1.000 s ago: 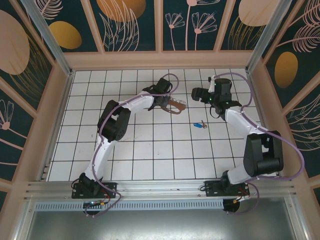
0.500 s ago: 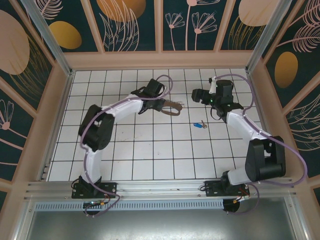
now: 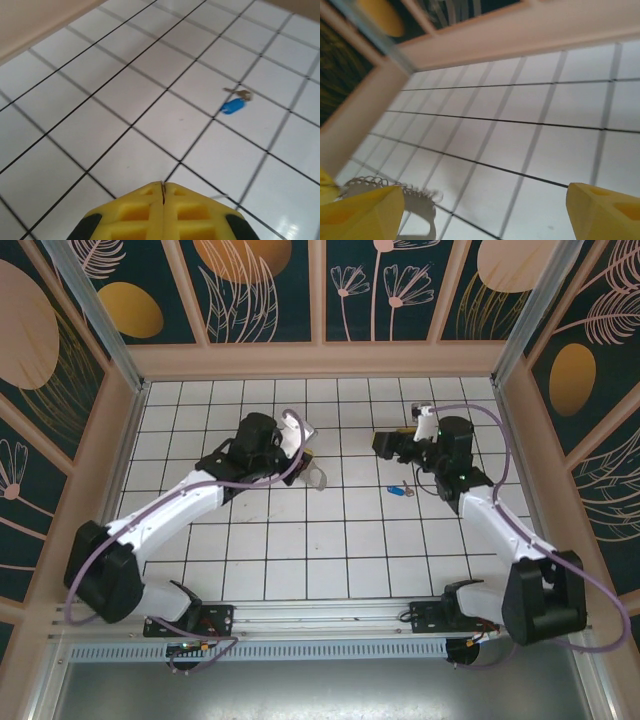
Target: Put the keys on the keyring
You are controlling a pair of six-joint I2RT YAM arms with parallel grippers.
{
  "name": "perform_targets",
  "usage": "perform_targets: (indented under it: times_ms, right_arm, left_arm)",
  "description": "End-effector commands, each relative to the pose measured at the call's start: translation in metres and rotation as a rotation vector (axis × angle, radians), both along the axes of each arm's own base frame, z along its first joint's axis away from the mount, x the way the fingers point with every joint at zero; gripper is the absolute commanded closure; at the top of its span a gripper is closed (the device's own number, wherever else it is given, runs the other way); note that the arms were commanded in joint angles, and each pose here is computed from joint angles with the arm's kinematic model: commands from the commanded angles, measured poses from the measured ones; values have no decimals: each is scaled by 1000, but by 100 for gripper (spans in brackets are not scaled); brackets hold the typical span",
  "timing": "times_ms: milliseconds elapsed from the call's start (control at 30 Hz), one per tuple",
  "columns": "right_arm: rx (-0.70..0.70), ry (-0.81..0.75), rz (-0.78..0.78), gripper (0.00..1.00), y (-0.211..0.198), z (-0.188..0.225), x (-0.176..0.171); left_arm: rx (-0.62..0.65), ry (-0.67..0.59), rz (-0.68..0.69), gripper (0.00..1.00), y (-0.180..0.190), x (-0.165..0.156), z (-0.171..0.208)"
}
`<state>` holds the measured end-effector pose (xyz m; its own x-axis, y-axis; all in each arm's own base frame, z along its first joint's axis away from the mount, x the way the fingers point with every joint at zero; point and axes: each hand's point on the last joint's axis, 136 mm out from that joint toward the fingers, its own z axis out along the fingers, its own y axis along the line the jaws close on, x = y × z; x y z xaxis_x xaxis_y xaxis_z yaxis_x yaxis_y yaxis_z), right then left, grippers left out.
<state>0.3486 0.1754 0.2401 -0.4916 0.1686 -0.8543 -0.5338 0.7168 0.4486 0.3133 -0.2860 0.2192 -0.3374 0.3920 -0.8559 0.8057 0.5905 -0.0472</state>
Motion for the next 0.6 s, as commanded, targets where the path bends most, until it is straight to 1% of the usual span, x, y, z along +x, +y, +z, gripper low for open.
perform_targets:
  times_ms: [0, 100, 200, 267, 300, 333, 400, 433, 467, 567]
  right_arm:
    - [80, -295, 188, 20, 31, 63, -43]
    - [92, -442, 293, 20, 46, 82, -78]
    - [108, -501, 353, 20, 53, 88, -95]
    - [109, -512, 398, 24, 58, 87, -102]
    - [109, -520, 430, 27, 63, 86, -108]
    - [109, -528, 454, 32, 66, 86, -112]
    - [110, -550, 501, 43, 73, 86, -123]
    - [109, -559, 521, 47, 76, 86, -128]
    - [110, -570, 546, 49, 79, 86, -134]
    - [112, -607, 622, 49, 89, 86, -153]
  left_arm:
    - [-157, -144, -211, 100, -17, -35, 49]
    - [-205, -197, -313, 100, -14, -63, 56]
    - [-243, -219, -365, 100, -13, -79, 68]
    - [-260, -223, -387, 100, -12, -86, 74]
    - [-270, -223, -397, 100, -11, -90, 76]
    - [-278, -225, -407, 100, -10, -94, 78]
    - [-299, -228, -430, 100, -7, -104, 84]
    - [-307, -228, -440, 100, -6, -108, 86]
    - [-318, -231, -453, 100, -5, -113, 89]
    - [-336, -241, -478, 100, -2, -123, 94]
